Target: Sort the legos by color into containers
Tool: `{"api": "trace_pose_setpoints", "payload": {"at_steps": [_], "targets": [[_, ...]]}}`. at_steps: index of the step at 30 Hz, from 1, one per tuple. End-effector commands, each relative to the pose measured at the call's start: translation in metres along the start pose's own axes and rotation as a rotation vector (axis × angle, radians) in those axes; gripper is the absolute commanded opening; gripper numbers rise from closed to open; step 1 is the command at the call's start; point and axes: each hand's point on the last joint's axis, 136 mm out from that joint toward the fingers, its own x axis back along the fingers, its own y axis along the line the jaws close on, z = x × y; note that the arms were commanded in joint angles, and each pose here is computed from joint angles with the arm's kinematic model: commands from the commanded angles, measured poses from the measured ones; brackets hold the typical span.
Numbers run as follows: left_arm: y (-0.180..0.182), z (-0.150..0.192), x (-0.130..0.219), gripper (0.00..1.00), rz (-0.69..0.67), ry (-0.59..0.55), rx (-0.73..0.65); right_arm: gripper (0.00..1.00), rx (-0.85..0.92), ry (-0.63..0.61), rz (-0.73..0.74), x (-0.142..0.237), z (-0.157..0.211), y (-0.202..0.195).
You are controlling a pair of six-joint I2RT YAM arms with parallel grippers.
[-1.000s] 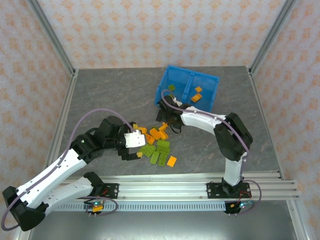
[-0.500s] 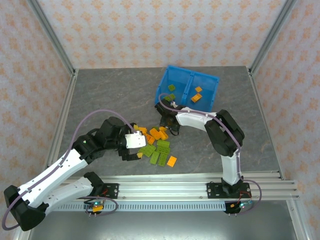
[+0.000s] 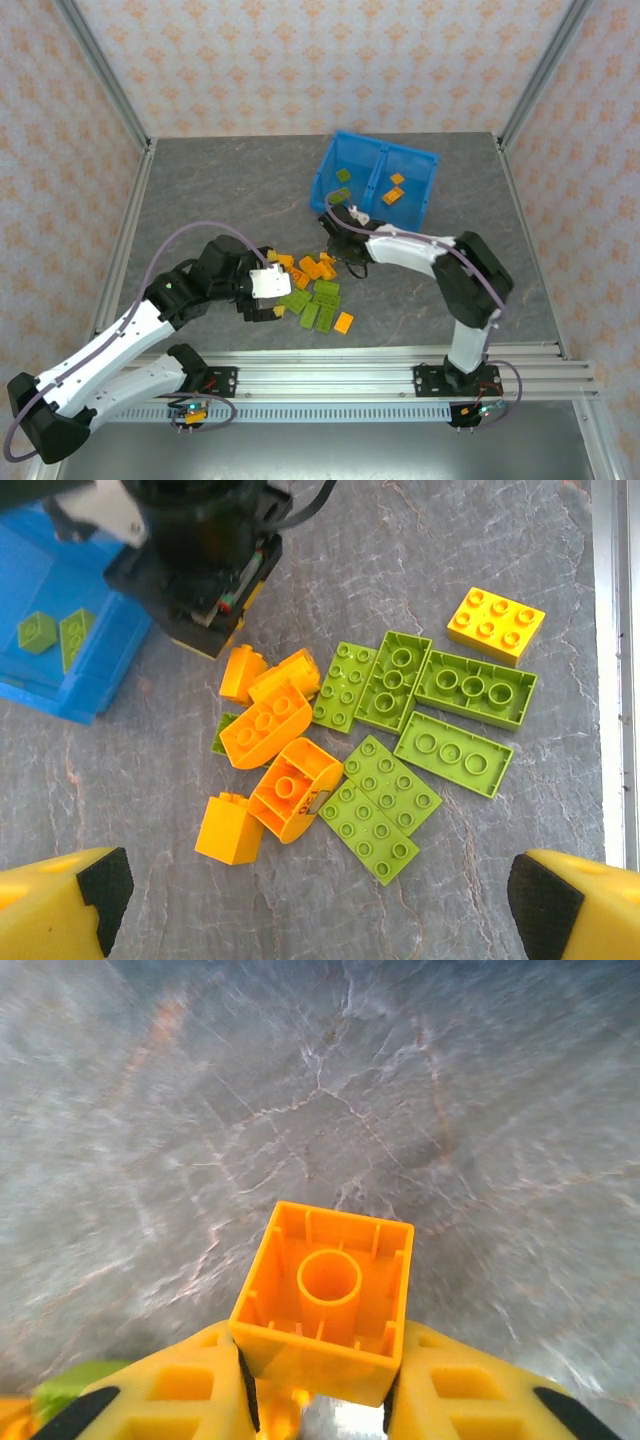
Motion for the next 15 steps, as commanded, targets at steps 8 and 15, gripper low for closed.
{"api": "trace_pose_setpoints", "payload": {"at_steps": [8,15], "targets": [[0.022,-0.003,0.009,1.00,-0.136,-0.057,-0.006,0.30,0.099,-0.523,0.032,0.135,-0.098,-0.043],[0.022,-0.001,0.007,1.00,-0.132,-0.052,0.000,0.30,0.082,-0.321,0.158,0.083,-0.153,-0.081]]}}
